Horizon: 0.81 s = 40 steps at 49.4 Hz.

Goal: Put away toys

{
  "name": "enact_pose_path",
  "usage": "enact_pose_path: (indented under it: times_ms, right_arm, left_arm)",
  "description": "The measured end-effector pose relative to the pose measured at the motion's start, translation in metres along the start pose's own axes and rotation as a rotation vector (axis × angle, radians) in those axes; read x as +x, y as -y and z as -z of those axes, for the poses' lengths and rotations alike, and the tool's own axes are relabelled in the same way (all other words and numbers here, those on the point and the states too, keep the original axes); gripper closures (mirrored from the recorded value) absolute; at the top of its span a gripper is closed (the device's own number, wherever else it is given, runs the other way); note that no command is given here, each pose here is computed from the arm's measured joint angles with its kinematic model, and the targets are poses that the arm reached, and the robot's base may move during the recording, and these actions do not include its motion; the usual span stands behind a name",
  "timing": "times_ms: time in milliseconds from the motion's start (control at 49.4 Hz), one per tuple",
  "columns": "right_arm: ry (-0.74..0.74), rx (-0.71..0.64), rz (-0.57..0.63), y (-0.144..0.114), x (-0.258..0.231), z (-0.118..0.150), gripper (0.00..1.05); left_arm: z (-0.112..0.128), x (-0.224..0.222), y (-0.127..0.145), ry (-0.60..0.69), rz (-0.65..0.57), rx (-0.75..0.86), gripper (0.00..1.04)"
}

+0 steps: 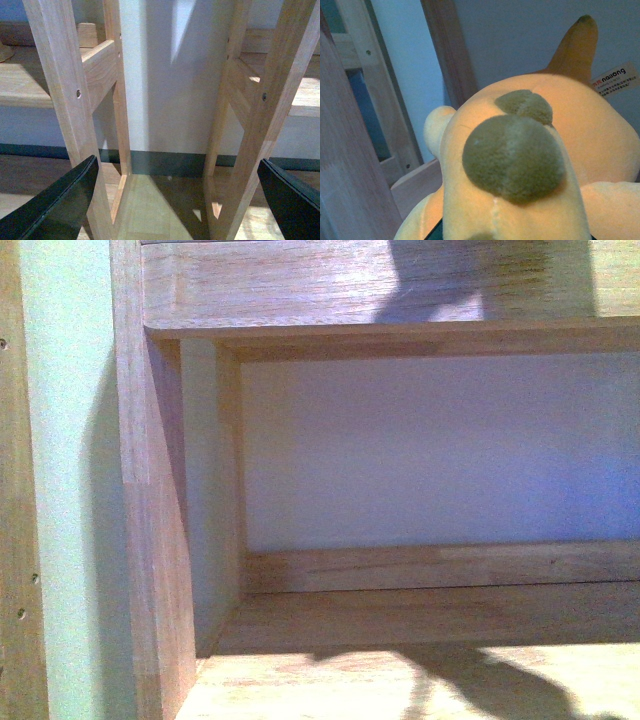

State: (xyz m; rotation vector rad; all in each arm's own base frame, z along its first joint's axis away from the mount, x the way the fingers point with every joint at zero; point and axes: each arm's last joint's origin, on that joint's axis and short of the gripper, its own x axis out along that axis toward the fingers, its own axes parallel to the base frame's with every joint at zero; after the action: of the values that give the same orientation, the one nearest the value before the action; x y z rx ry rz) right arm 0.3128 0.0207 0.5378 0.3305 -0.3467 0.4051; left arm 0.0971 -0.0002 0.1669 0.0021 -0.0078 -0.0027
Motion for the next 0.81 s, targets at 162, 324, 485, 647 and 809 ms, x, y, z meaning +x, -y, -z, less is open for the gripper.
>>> enact_pose_path:
  times_ms: [162,324,485,647,809]
  right_arm:
    - [-0.052,0.12,-0.059,0.004,0.028,0.005,0.87]
    - [-0.112,0.201,-0.101,0.004,0.05,0.018,0.87]
    - [-0.173,0.229,-0.131,-0.002,0.067,0.034,0.87]
    - [-0.196,0.212,-0.182,-0.014,0.077,0.041,0.87]
    - [-0.192,0.211,-0.186,-0.014,0.088,0.046,0.87]
  left_arm:
    - [0.0,0.0,0.0,0.0,0.0,0.0,0.06]
    - [0.0,0.0,0.0,0.0,0.0,0.0,0.06]
    - [0.0,0.0,0.0,0.0,0.0,0.0,0.06]
    - [0.0,0.0,0.0,0.0,0.0,0.0,0.06]
    - [0.0,0.0,0.0,0.0,0.0,0.0,0.06]
